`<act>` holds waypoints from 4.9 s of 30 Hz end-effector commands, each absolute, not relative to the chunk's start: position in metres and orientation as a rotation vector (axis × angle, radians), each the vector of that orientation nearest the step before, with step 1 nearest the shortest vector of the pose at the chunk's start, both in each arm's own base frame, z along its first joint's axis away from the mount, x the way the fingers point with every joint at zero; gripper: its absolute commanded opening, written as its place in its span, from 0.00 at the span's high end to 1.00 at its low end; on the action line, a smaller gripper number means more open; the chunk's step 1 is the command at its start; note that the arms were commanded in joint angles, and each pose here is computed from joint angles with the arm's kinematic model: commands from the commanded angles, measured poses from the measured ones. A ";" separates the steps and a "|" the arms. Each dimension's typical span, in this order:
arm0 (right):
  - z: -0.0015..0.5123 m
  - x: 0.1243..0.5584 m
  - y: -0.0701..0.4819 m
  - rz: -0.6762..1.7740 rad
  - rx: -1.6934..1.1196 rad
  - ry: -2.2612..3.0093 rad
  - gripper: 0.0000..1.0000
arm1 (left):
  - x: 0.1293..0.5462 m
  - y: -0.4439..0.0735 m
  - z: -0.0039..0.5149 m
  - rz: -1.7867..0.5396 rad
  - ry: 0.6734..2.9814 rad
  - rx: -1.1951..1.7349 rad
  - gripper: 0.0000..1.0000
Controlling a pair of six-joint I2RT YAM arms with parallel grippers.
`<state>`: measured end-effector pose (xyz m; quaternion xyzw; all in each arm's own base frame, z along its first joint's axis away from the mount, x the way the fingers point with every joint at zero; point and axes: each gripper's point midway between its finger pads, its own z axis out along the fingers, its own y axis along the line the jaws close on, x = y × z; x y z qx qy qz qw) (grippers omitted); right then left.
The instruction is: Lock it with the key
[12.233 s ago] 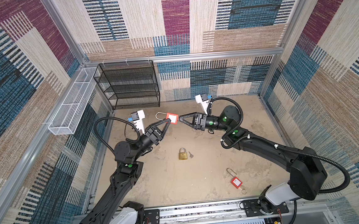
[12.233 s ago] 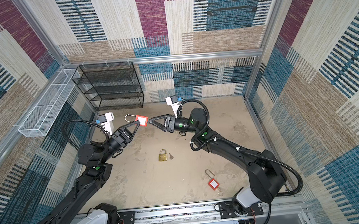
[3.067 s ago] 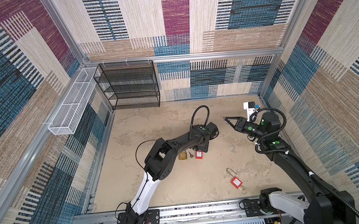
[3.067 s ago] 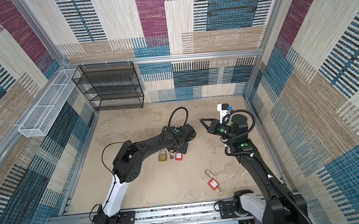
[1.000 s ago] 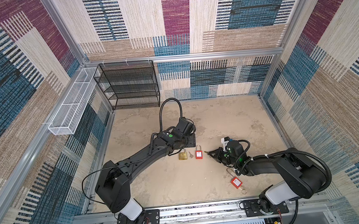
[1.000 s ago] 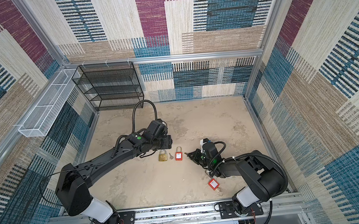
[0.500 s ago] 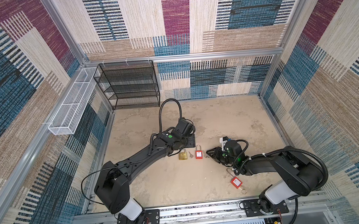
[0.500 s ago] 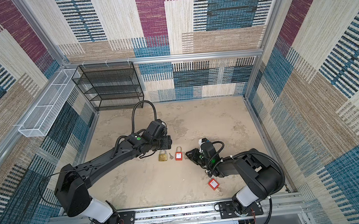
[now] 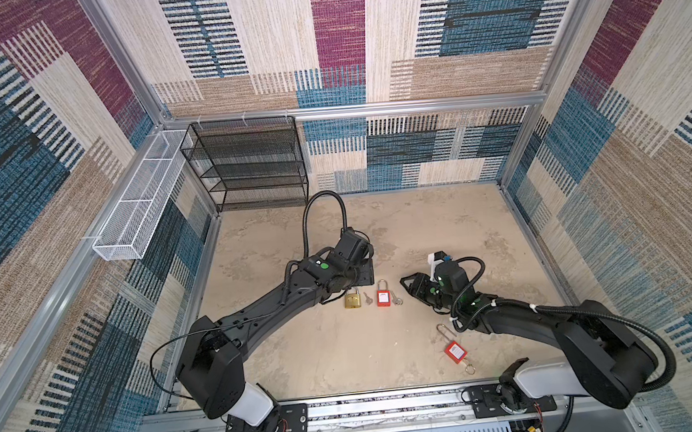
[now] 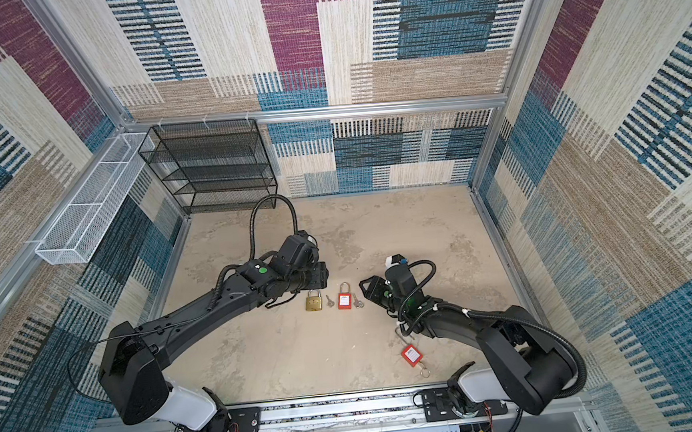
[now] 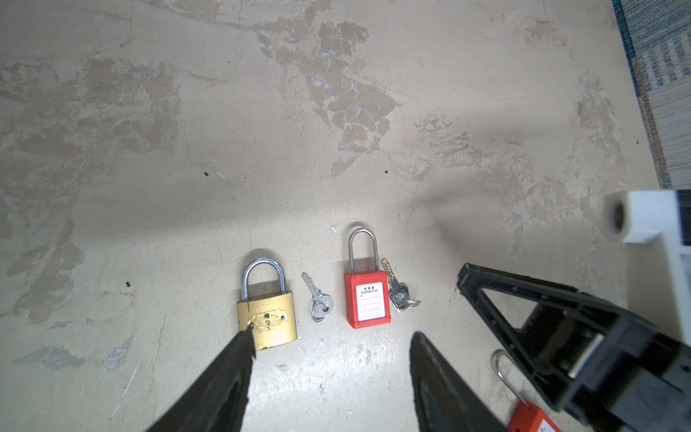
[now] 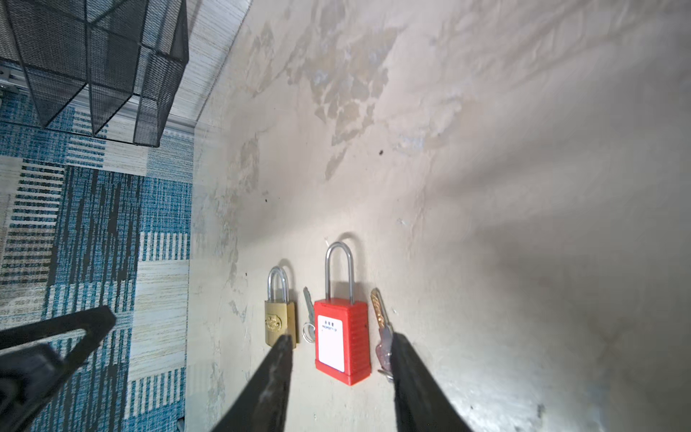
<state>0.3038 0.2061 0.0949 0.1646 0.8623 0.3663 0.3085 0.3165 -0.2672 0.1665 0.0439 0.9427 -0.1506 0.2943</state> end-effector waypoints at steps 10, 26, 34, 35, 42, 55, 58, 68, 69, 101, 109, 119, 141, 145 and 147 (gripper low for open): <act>0.079 0.234 0.134 0.534 0.773 2.582 0.16 | 0.318 -0.272 0.166 -0.441 2.503 0.104 0.33; 0.058 0.136 0.082 0.176 1.174 2.819 0.13 | 0.317 -0.271 0.168 -0.451 2.465 0.140 0.32; 0.041 0.123 0.104 0.413 1.192 2.867 0.13 | 0.319 -0.276 0.159 -0.496 2.491 0.148 0.32; 0.041 0.122 0.108 0.456 1.186 2.875 0.14 | 0.319 -0.276 0.157 -0.497 2.497 0.146 0.32; 0.046 0.125 0.124 0.638 1.165 2.854 0.14 | 0.320 -0.276 0.154 -0.502 2.499 0.133 0.32; 0.073 0.175 0.157 0.740 0.948 2.831 0.15 | 0.320 -0.275 0.157 -0.491 2.502 0.129 0.32; 0.063 0.168 0.132 0.465 0.921 2.904 0.15 | 0.319 -0.274 0.157 -0.487 2.507 0.130 0.32; 0.053 0.163 0.132 0.402 0.391 2.991 0.26 | 0.320 -0.274 0.161 -0.494 2.497 0.118 0.32; 0.052 0.160 0.142 0.483 0.317 2.999 0.32 | 0.321 -0.275 0.160 -0.497 2.500 0.119 0.32; 0.019 0.157 0.146 0.069 -0.152 3.105 0.62 | 0.309 -0.307 0.182 -0.843 2.493 0.069 0.33; 0.058 0.183 0.162 0.173 -0.188 2.958 0.65 | 0.306 -0.320 0.182 -0.963 2.497 0.053 0.33; 0.174 0.246 0.221 0.406 -0.441 2.578 0.62 | 0.305 -0.330 0.193 -1.127 2.438 0.025 0.33; 0.198 0.254 0.276 0.705 -0.562 2.493 0.60 | 0.294 -0.332 0.204 -1.186 2.425 0.108 0.38; 0.190 0.260 0.271 0.641 -0.529 2.526 0.61 | 0.293 -0.330 0.204 -1.177 2.428 0.103 0.39; 0.183 0.261 0.269 0.620 -0.517 2.551 0.60 | 0.293 -0.329 0.205 -1.173 2.420 0.103 0.39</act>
